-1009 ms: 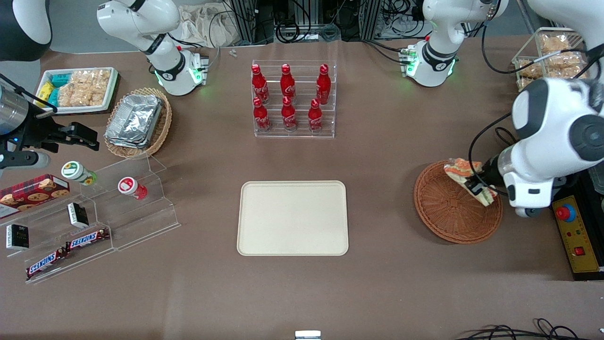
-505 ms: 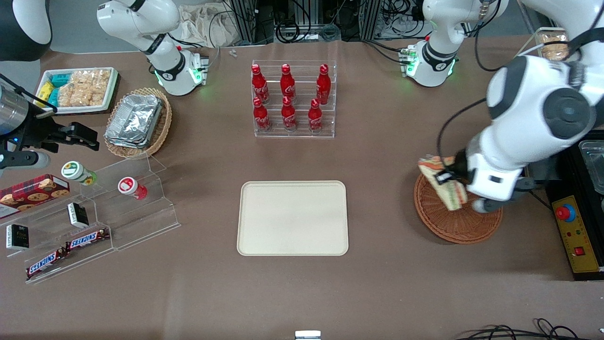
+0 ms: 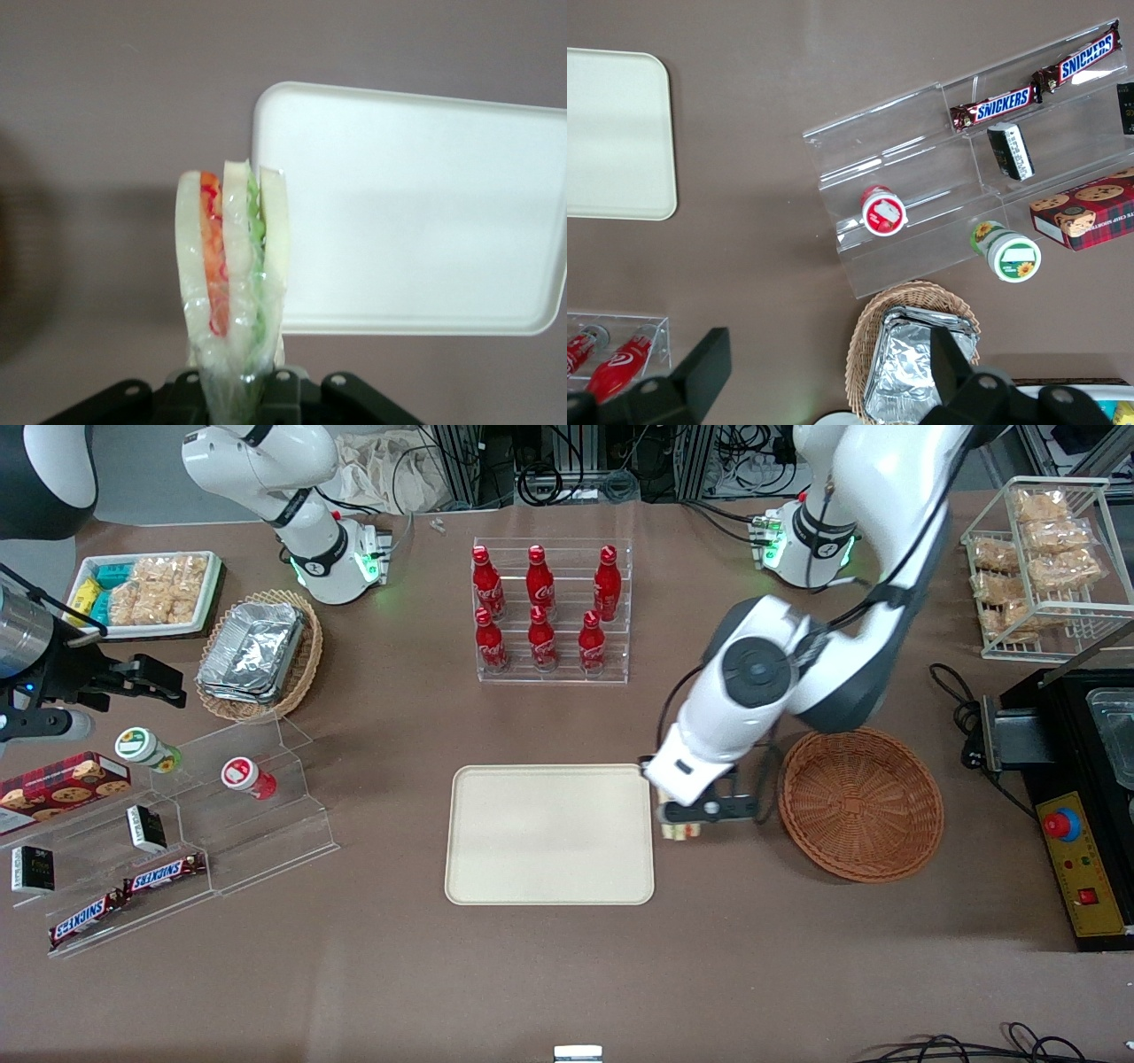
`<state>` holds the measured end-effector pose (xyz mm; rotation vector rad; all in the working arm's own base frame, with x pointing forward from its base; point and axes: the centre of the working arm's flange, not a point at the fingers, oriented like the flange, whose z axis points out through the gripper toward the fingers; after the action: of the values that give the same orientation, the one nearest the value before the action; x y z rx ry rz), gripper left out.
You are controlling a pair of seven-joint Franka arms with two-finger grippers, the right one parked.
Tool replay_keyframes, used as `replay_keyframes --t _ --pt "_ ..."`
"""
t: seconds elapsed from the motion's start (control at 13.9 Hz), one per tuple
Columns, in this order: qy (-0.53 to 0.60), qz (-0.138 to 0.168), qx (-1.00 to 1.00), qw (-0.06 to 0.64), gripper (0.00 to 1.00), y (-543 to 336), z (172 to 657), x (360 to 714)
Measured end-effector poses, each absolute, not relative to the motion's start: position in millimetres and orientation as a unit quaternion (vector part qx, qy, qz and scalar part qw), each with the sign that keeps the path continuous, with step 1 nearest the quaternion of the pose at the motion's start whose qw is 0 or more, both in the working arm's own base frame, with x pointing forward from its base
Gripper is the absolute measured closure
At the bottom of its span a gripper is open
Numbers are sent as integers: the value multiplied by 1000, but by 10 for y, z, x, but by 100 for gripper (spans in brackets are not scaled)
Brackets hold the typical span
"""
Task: Place sandwich from basket to tray
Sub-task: 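Lower the sandwich onto the cream tray and open the left gripper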
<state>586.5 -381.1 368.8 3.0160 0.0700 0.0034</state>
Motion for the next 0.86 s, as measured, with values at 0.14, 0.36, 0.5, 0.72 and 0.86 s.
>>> replay_keyframes --t 0.14,0.36,0.5,0.72,0.86 --pt "19 -15 997 67 84 -3948 3274 5912" --pt "17 -23 997 78 84 -3993 2787 6020" --pt "13 -13 996 88 84 -4065 2622 6036" --pt "1 2 996 85 84 -4102 2423 6049" --pt "0 -4 997 83 82 -4091 2285 6046"
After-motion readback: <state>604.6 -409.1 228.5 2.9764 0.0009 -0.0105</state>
